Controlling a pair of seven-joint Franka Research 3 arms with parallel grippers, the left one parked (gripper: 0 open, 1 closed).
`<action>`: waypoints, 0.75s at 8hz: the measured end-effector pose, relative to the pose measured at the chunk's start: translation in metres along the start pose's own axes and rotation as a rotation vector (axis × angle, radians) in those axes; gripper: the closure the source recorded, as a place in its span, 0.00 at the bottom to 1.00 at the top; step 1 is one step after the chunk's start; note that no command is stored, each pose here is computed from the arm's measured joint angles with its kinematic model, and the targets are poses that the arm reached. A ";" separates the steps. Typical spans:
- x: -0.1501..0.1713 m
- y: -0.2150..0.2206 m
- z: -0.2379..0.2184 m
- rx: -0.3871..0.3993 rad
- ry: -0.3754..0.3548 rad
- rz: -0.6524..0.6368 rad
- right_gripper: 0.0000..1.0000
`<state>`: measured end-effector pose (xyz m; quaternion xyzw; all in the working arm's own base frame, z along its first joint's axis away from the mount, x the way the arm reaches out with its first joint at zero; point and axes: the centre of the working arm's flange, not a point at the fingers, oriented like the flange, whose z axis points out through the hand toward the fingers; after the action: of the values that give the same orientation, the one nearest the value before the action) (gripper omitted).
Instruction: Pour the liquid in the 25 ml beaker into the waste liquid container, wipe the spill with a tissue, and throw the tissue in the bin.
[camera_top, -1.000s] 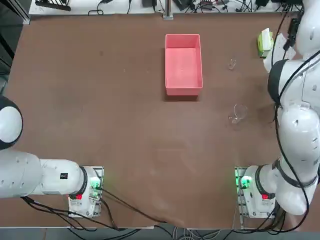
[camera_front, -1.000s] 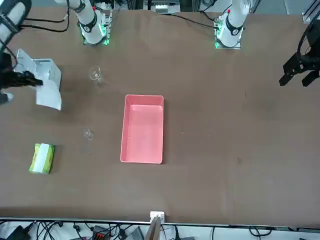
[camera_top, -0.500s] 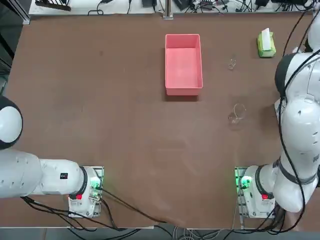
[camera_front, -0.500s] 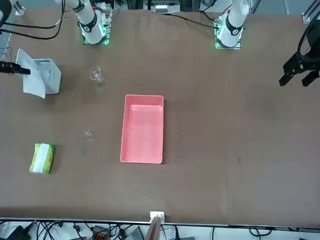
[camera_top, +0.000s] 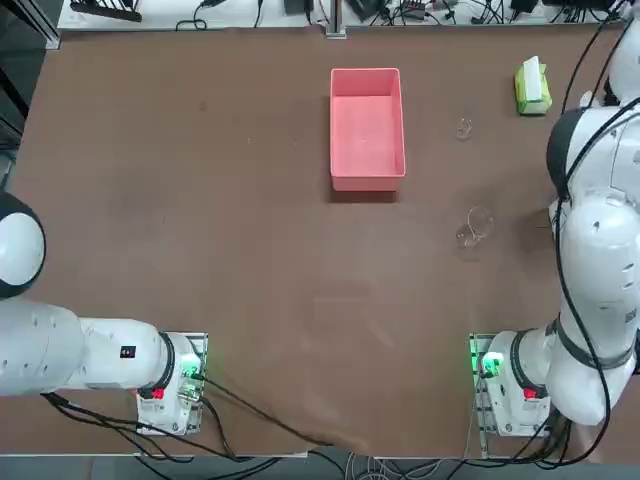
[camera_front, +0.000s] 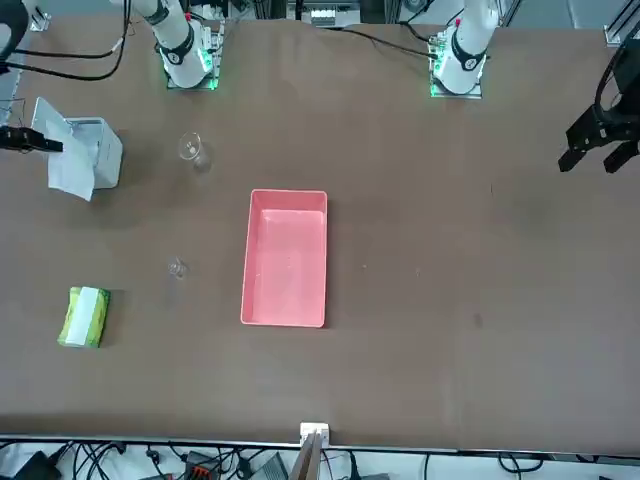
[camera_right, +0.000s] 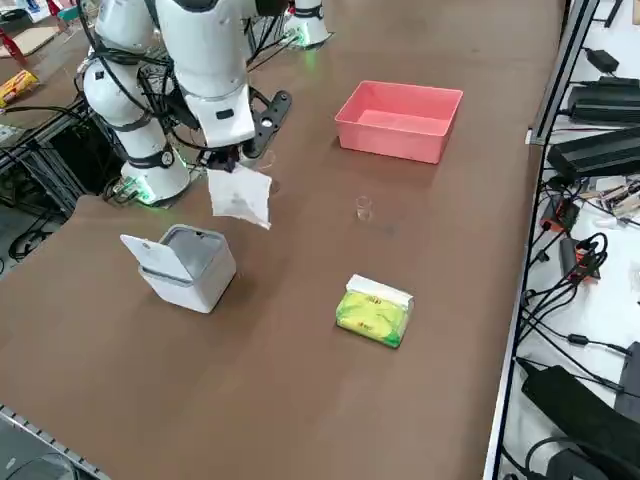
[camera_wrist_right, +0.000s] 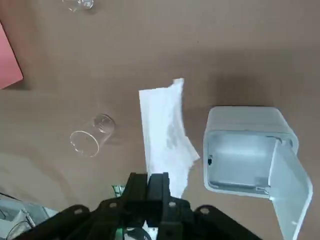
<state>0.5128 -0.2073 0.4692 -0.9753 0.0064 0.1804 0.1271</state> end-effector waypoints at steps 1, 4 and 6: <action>0.009 -0.007 0.001 -0.019 0.000 -0.017 0.98; 0.045 -0.035 0.028 -0.043 -0.045 -0.032 0.98; 0.064 -0.030 0.047 -0.062 -0.084 -0.020 0.98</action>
<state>0.5577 -0.1641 0.4120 -0.9704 -0.0144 0.2198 0.0988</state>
